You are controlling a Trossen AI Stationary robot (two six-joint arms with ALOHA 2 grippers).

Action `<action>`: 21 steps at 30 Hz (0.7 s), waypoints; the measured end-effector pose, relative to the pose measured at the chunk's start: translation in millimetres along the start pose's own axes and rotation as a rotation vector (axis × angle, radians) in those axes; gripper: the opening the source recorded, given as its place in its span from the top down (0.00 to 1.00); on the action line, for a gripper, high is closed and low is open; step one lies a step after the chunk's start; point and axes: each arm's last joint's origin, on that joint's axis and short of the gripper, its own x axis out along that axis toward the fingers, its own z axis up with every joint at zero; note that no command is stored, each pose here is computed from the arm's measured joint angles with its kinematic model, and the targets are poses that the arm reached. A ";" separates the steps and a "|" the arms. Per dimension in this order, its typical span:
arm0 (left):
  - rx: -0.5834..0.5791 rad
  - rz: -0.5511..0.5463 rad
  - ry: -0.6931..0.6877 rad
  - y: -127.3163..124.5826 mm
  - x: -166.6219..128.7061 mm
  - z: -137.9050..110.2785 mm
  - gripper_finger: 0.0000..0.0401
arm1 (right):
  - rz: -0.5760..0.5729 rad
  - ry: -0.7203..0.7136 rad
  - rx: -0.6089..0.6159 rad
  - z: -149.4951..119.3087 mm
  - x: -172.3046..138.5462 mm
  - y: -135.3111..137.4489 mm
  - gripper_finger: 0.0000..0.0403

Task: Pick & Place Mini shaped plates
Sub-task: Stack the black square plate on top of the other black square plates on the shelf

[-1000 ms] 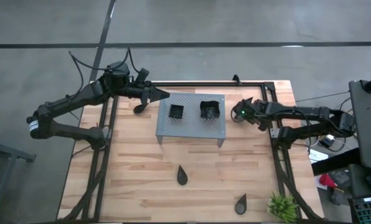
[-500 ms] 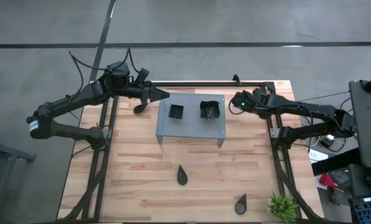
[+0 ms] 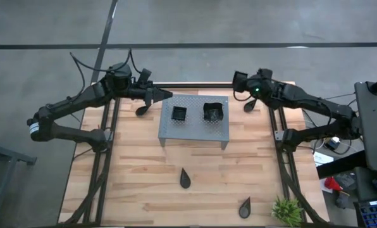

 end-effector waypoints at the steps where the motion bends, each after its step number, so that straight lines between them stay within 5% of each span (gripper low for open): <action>1: 0.003 0.013 -0.011 0.4 0.0 0.4 0.74 | 0.034 -0.015 -0.007 5.0 -5.1 5.3 0.98; 9: 0.059 0.094 -0.082 6.6 8.4 3.7 0.74 | 0.248 -0.050 -0.033 15.6 -38.1 46.3 0.98; 21: 0.204 0.156 -0.230 10.1 20.4 14.0 0.74 | 0.333 -0.065 -0.138 -10.6 -50.1 124.9 0.98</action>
